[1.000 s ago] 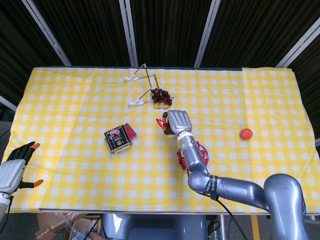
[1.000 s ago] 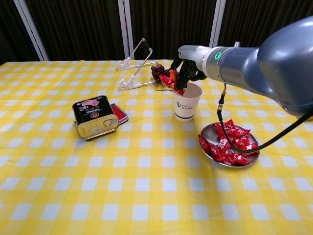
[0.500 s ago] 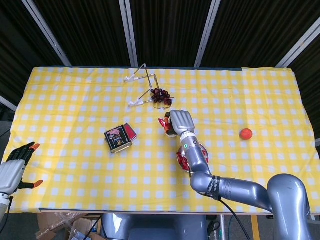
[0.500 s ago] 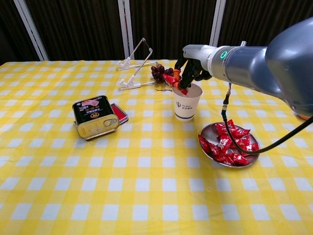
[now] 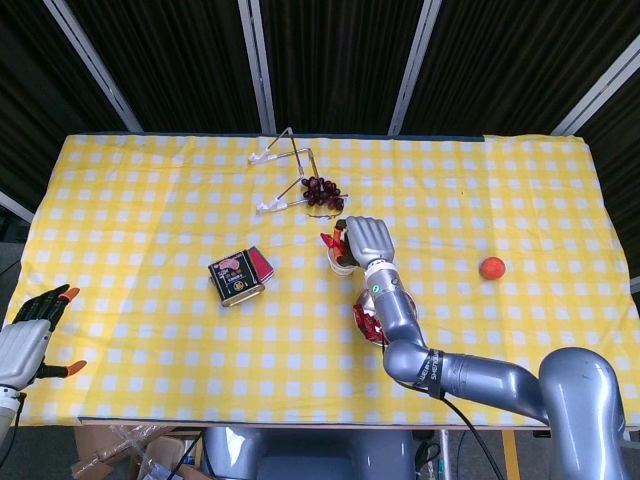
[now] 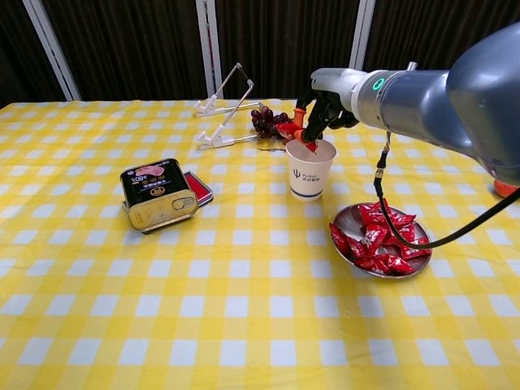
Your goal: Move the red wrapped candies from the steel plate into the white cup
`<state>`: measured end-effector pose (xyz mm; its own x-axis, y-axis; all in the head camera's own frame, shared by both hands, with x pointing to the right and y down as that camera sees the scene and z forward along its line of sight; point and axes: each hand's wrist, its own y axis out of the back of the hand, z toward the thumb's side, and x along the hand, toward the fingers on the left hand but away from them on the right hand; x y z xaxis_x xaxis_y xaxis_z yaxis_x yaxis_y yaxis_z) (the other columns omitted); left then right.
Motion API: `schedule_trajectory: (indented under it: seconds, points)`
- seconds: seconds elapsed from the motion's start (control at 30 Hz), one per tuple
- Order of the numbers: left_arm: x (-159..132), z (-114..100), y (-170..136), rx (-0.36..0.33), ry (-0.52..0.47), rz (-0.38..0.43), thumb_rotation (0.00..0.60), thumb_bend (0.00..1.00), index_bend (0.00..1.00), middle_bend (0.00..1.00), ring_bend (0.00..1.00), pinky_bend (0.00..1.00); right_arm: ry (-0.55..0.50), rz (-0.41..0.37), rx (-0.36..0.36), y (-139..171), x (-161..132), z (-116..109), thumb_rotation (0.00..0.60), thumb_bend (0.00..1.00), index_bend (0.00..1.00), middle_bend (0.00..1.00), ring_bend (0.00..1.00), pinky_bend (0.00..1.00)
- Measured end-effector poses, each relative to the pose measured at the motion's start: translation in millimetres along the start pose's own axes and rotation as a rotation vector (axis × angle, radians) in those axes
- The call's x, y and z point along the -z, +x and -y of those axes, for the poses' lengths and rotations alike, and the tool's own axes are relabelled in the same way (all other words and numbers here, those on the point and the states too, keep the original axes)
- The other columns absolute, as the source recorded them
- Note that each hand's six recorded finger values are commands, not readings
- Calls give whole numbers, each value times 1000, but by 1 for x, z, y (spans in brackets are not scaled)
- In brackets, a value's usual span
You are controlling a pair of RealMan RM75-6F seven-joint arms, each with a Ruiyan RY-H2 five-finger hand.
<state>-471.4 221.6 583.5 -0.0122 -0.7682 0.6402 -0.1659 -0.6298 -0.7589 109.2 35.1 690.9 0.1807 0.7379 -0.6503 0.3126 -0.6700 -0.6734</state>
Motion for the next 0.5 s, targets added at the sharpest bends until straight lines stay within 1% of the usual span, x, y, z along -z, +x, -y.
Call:
schedule_trajectory:
  seconds: [0.5]
  points:
    - [0,0,-1,3,-1,-2,600,51,0,0,0,0,-7,16,-1,3,9,-2,600,517,544,747,908,999]
